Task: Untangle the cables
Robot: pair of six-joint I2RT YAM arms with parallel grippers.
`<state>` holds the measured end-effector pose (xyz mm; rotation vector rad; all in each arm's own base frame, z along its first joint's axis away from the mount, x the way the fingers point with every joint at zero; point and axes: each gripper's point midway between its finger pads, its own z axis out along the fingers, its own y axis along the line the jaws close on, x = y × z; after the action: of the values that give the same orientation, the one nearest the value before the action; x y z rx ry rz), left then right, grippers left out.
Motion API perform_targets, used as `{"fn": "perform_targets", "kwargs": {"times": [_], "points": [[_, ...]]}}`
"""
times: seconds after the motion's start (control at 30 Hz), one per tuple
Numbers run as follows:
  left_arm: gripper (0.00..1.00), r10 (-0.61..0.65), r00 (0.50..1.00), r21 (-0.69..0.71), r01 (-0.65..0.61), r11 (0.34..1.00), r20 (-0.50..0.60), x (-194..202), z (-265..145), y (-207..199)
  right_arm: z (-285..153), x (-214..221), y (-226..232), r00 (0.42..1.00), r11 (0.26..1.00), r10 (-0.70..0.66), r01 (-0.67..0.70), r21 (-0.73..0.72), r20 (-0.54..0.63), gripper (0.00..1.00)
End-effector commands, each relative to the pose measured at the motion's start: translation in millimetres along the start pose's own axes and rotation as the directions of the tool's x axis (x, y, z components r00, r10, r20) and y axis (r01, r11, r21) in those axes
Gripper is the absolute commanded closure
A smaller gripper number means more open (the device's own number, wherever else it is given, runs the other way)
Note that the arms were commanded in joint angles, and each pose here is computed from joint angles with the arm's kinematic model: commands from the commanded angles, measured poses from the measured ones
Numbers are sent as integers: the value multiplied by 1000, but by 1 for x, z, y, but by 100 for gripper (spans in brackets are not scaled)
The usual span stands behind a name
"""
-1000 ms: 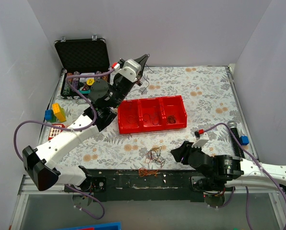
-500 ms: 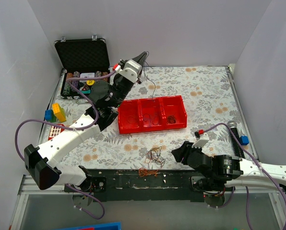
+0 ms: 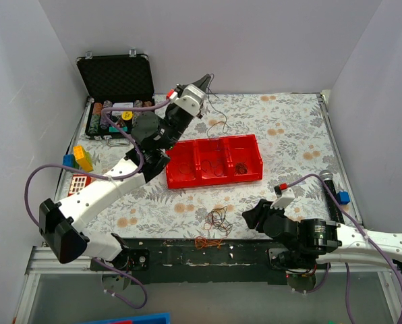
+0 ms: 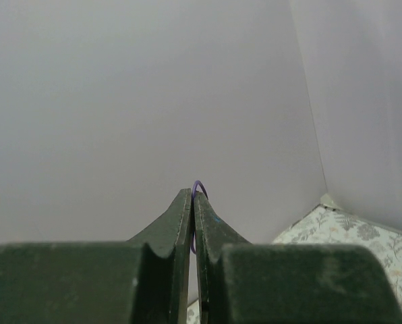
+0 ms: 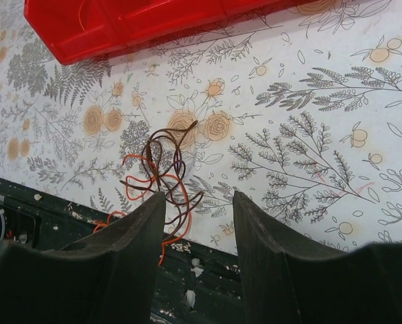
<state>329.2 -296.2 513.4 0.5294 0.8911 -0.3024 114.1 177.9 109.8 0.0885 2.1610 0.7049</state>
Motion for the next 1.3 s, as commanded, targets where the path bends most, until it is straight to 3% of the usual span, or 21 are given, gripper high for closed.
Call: {"fn": "perform_targets", "kwargs": {"times": [0.0, 0.33, 0.5, 0.7, 0.8, 1.13, 1.27], "points": [[100, 34, 993, 44, -29, 999, -110, 46, -9, -17, 0, -8, -4, 998, 999, 37, -38, 12, 49, 48], [100, 2, 971, 86, 20, 996, -239, 100, -21, -41, 0, -6, -11, 998, 998, 51, -52, 19, 49, 48], [100, 1, 918, 78, 32, 996, -397, 154, -34, -53, -1, -6, -13, 997, 998, 59, -60, 28, 51, 48], [100, 203, 825, 96, -180, 979, -527, 227, -64, -50, -4, -9, -17, 995, 996, 79, -80, 30, 57, 48], [100, 303, 795, 161, -258, 953, -525, 246, -73, -54, -4, -8, -20, 995, 996, 85, -87, 29, 56, 48], [100, 448, 686, 356, -284, 890, -574, 307, -100, -83, -3, -8, -22, 995, 996, 79, -82, 33, 63, 48], [98, 457, 668, 401, -250, 881, -588, 326, -102, -98, -3, -7, -22, 995, 996, 80, -83, 39, 59, 48]]}}
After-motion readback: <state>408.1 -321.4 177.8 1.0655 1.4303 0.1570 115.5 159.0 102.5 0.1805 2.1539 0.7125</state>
